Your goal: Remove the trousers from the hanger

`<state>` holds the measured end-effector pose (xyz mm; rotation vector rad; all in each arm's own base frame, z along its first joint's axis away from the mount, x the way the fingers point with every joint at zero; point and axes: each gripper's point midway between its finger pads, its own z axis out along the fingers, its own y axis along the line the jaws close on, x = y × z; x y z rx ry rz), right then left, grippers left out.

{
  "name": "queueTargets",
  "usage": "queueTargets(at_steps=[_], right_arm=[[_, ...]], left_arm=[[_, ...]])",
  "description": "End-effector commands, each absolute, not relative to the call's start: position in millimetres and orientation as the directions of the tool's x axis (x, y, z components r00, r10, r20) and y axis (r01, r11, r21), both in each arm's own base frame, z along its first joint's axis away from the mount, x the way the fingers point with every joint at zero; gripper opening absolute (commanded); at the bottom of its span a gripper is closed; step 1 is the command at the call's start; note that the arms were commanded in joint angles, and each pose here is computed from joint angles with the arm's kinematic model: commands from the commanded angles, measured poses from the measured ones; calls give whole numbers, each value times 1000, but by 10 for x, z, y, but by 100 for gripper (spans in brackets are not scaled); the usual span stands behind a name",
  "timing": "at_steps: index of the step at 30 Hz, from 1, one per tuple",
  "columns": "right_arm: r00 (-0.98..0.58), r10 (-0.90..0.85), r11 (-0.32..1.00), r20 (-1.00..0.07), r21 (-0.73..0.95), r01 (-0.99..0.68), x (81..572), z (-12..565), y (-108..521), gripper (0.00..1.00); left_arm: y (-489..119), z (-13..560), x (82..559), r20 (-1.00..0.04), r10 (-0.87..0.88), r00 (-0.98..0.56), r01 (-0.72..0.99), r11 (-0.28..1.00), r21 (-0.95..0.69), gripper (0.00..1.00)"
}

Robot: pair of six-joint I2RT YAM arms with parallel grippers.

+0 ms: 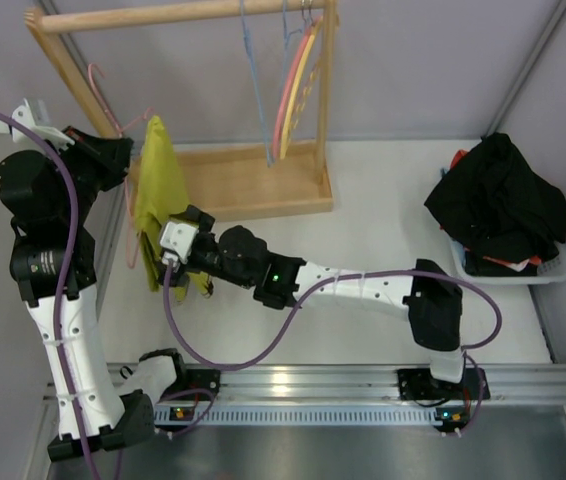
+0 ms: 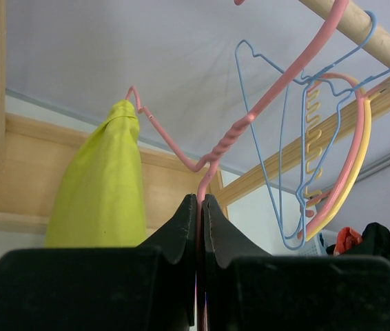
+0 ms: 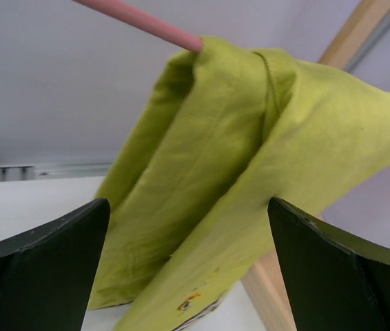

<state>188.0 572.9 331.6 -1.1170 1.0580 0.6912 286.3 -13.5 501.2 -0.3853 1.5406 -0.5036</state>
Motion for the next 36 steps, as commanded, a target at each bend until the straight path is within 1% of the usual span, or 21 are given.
queueTargets(at_steps=[1,3,4,5,7,9,11,12,14,17,20,25,30,36], right_arm=[[450,-91,524,-889,-427,-737,2323,3546,5690,99],[457,-116,545,-882,-441,-713,2453,3498,5652,97],[458,-118,574,-881,-437,-692,2555,3535,5591,93],[458,-124,582,-880,-439,-685,2584,3531,5573,87],[460,-118,598,-880,-433,-674,2643,3599,5498,84],[466,-108,593,-878,-433,-679,2619,3641,5429,85],[473,-104,571,-875,-442,-692,2576,3601,5399,89],[480,-85,563,-873,-439,-700,2530,3680,5366,89],[483,-79,550,-872,-442,-708,2482,3660,5333,89],[500,-95,554,-861,-463,-692,2494,3678,5283,85],[495,-116,591,-861,-460,-662,2612,3686,5243,82],[473,-124,637,-872,-436,-636,2771,3733,5202,83],[468,-115,649,-876,-423,-632,2808,3789,5239,84],[473,-109,657,-875,-420,-626,2807,3868,5137,83]], left_arm=[[-217,5825,2549,-843,-499,202,219,862,-458,0],[-217,5837,2529,-840,-502,206,220,860,-460,0],[-217,5834,2535,-838,-505,204,220,858,-464,0],[-219,5838,2528,-838,-506,205,221,858,-464,0],[-221,5838,2528,-838,-506,205,222,858,-464,0],[-235,5831,2529,-839,-507,199,228,857,-463,0],[-237,5825,2532,-839,-507,197,228,856,-463,0],[-234,5818,2546,-838,-509,194,227,855,-467,0],[-235,5809,2556,-838,-511,190,227,854,-469,0],[-229,5781,2585,-836,-518,182,223,850,-478,0],[-236,5754,2614,-833,-527,170,224,843,-488,0],[-249,5752,2608,-830,-533,165,230,839,-493,0],[-262,5736,2612,-828,-538,155,235,835,-498,0],[-244,5740,2600,-834,-526,167,226,844,-486,0]])
